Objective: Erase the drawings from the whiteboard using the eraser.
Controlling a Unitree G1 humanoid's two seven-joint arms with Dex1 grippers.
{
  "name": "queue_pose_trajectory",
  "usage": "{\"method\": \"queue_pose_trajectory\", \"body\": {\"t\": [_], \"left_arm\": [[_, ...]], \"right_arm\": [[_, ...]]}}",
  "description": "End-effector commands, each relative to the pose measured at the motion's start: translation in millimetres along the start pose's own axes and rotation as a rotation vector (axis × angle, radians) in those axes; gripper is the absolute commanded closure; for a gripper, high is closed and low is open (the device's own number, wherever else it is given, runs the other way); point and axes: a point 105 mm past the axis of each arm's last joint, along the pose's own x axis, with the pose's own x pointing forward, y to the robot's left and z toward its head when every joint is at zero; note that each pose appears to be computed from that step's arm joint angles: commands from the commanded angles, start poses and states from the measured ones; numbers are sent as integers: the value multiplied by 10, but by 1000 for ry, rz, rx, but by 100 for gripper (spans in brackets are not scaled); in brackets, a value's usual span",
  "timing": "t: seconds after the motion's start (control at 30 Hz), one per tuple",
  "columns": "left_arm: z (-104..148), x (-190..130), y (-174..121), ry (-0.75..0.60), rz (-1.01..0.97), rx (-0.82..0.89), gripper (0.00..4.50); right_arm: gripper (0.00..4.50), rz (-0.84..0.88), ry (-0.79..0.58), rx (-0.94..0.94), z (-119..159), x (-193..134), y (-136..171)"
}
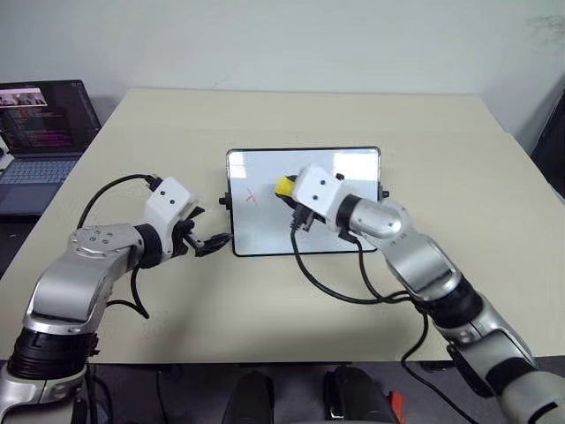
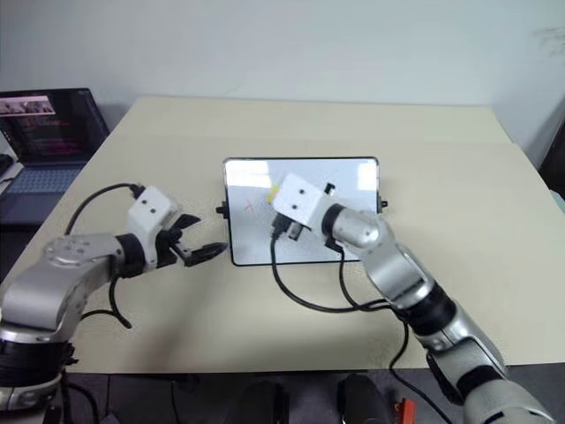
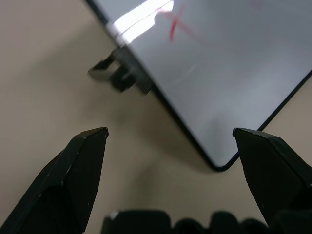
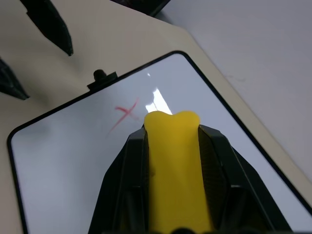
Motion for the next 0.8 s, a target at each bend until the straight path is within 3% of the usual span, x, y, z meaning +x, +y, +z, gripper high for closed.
{"method": "queue_pose_trajectory", "body": {"t": [0.03, 0.33, 0.63, 0.8], "left_arm": [[62, -39, 17, -22, 14, 24, 0], [67, -14, -73, -52, -19, 39, 0], [59, -20, -93, -67, -22, 33, 0], [63, -4, -101, -70, -28, 34, 0]], "right_arm": [[340, 2, -62, -113, 200, 177, -28], [340, 46, -58, -210, 244, 527, 96], [340, 211, 73, -338, -179, 523, 404], [340, 196, 72, -362, -185, 546, 393]]}}
